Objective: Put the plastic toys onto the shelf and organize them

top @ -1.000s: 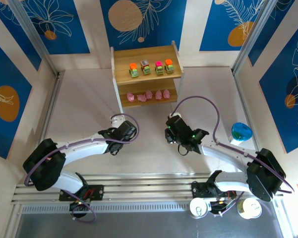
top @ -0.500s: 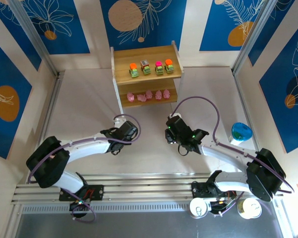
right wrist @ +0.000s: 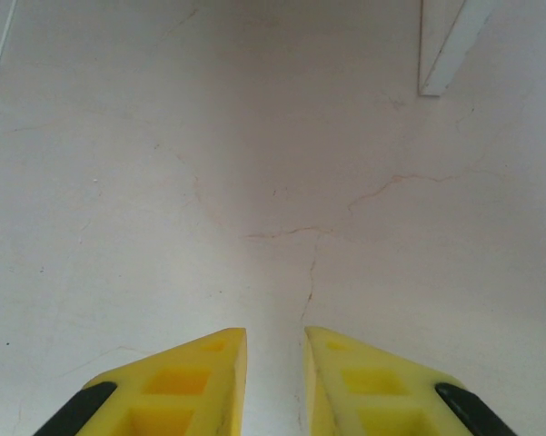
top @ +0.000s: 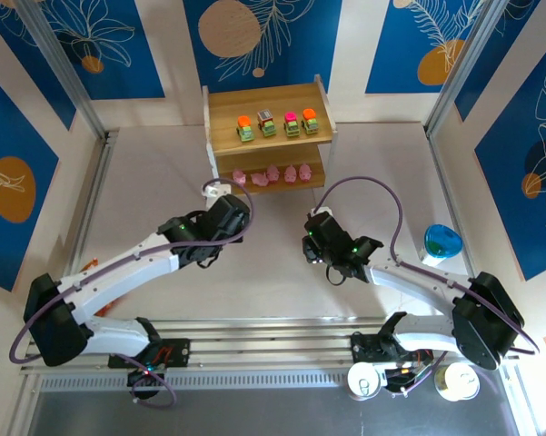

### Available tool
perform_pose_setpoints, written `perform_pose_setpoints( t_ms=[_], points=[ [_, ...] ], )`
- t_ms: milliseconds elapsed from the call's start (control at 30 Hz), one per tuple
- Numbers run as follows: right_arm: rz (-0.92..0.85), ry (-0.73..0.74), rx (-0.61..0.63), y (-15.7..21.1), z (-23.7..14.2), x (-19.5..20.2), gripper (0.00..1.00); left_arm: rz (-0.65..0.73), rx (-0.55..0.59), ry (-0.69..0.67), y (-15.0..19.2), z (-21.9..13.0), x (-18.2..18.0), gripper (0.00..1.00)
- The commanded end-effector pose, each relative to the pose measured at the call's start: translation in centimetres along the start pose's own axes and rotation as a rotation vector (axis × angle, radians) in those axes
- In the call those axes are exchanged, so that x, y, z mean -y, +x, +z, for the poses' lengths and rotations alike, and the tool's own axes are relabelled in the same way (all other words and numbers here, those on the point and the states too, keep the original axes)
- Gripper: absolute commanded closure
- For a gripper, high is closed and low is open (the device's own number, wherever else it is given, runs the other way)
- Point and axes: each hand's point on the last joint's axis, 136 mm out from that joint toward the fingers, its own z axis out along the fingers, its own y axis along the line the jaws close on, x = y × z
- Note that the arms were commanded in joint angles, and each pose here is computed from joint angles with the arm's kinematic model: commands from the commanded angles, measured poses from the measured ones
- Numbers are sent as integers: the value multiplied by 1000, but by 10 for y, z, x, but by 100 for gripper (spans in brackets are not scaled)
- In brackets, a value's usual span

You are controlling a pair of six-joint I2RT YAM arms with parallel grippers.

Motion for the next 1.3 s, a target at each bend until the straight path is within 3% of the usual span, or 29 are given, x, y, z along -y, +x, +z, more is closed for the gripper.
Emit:
perform_pose_setpoints(
  t_ms=[0,600,900,1267],
  points=[
    [12,-10,11,0,-5,2,76,59,-5,-32,-10,-23,-7,75],
    [21,-14,14,0,-7,3,76,119,209,31,-148,-118,23,73],
    [25,-16,17,-1,-8,3,76,98,254,0,-195,-108,24,73],
    [27,-15,15,0,-7,4,76,41,253,-12,-227,-80,10,73]
  ],
)
